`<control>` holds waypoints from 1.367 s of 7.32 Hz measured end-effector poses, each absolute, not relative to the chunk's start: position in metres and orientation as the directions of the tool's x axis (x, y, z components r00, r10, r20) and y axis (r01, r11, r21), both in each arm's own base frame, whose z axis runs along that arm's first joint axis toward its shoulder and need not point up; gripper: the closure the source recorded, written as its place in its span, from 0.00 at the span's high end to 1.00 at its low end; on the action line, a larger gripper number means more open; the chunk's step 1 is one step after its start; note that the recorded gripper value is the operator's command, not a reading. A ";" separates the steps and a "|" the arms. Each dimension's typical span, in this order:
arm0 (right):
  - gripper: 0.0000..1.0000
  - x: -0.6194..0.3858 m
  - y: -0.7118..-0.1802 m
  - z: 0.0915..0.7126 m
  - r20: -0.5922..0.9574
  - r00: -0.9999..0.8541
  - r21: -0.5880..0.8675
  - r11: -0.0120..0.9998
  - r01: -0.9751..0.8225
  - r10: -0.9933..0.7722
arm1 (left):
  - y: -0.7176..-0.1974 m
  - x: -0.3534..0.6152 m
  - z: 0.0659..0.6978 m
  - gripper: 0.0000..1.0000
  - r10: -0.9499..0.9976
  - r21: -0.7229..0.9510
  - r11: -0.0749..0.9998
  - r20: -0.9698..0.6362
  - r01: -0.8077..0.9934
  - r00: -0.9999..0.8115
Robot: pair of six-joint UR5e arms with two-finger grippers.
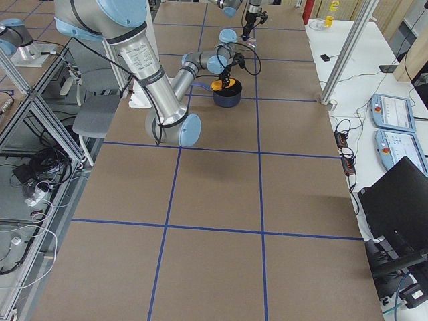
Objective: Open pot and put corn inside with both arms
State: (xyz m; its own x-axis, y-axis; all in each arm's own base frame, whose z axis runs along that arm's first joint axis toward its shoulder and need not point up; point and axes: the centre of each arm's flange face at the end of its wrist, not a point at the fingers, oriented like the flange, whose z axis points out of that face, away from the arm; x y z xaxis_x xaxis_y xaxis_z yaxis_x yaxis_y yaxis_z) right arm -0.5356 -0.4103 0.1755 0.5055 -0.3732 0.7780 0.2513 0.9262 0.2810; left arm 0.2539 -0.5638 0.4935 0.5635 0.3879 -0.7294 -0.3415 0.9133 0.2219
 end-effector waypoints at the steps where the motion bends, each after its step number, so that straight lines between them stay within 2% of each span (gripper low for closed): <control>1: 1.00 -0.536 -0.410 0.175 0.779 0.506 0.279 0.927 0.249 -0.371 | -0.564 0.254 0.494 0.53 0.388 0.222 0.913 -0.729 -0.342 0.563; 5: 1.00 -0.535 -0.409 0.174 0.780 0.504 0.279 0.928 0.248 -0.369 | -0.562 0.277 0.481 0.53 0.368 0.205 0.920 -0.742 -0.333 0.560; 9: 1.00 -0.534 -0.408 0.177 0.779 0.507 0.276 0.928 0.249 -0.368 | -0.567 0.289 0.502 0.54 0.376 0.224 0.919 -0.747 -0.326 0.549; 10: 1.00 -0.534 -0.408 0.178 0.779 0.508 0.276 0.928 0.249 -0.368 | -0.568 0.290 0.504 0.73 0.378 0.227 0.918 -0.747 -0.325 0.547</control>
